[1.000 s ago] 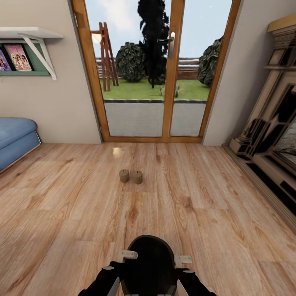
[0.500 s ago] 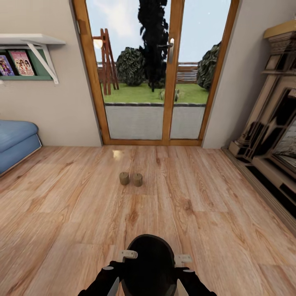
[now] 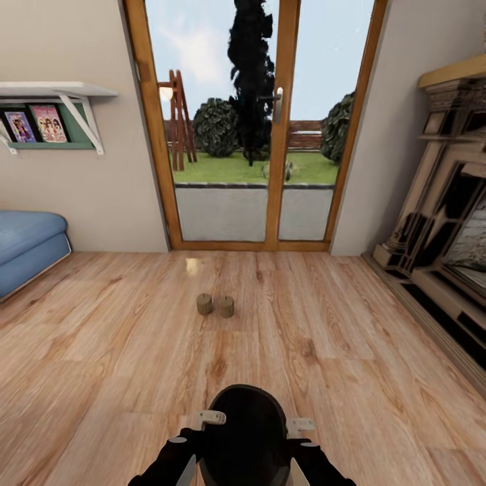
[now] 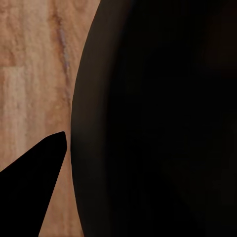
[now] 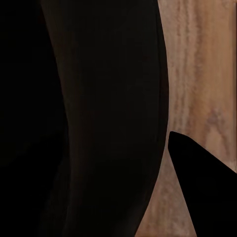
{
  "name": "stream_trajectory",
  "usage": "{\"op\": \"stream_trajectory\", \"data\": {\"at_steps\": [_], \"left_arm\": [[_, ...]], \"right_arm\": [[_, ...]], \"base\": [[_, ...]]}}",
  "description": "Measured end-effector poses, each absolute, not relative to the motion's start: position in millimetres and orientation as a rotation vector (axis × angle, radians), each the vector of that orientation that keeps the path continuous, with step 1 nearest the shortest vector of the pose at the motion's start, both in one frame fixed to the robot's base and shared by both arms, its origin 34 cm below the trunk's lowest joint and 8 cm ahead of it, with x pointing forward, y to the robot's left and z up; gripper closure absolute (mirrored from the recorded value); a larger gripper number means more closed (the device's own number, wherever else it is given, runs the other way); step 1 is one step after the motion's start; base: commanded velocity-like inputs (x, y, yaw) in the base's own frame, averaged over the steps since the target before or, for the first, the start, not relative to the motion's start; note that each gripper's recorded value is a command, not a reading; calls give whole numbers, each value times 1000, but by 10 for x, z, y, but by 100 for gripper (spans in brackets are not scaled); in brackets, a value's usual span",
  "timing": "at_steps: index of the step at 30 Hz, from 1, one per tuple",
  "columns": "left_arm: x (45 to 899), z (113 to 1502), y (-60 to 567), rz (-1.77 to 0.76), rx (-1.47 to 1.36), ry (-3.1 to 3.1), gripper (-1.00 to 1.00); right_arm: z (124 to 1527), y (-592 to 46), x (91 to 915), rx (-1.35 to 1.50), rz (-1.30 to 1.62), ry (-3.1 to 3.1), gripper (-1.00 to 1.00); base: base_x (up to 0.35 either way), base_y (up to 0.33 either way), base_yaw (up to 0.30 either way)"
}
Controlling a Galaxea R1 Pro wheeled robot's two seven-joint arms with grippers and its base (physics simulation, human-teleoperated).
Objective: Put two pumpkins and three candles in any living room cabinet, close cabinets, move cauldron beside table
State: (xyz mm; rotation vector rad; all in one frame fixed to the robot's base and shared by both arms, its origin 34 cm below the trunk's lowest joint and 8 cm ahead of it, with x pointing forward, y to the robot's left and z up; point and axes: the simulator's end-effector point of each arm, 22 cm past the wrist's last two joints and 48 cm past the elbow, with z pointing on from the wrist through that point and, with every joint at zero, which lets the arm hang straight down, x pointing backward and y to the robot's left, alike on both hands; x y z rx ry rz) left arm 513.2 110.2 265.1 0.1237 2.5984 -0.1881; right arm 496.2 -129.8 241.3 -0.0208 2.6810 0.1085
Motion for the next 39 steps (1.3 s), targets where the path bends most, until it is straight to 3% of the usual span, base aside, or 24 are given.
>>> {"op": "stream_trajectory", "data": {"at_steps": [39], "left_arm": [[5329, 3271, 1102, -185, 125, 2566, 100]], "right_arm": [[3030, -1299, 5170, -24, 106, 2649, 100]], "base": [[-3, 0, 6]]}}
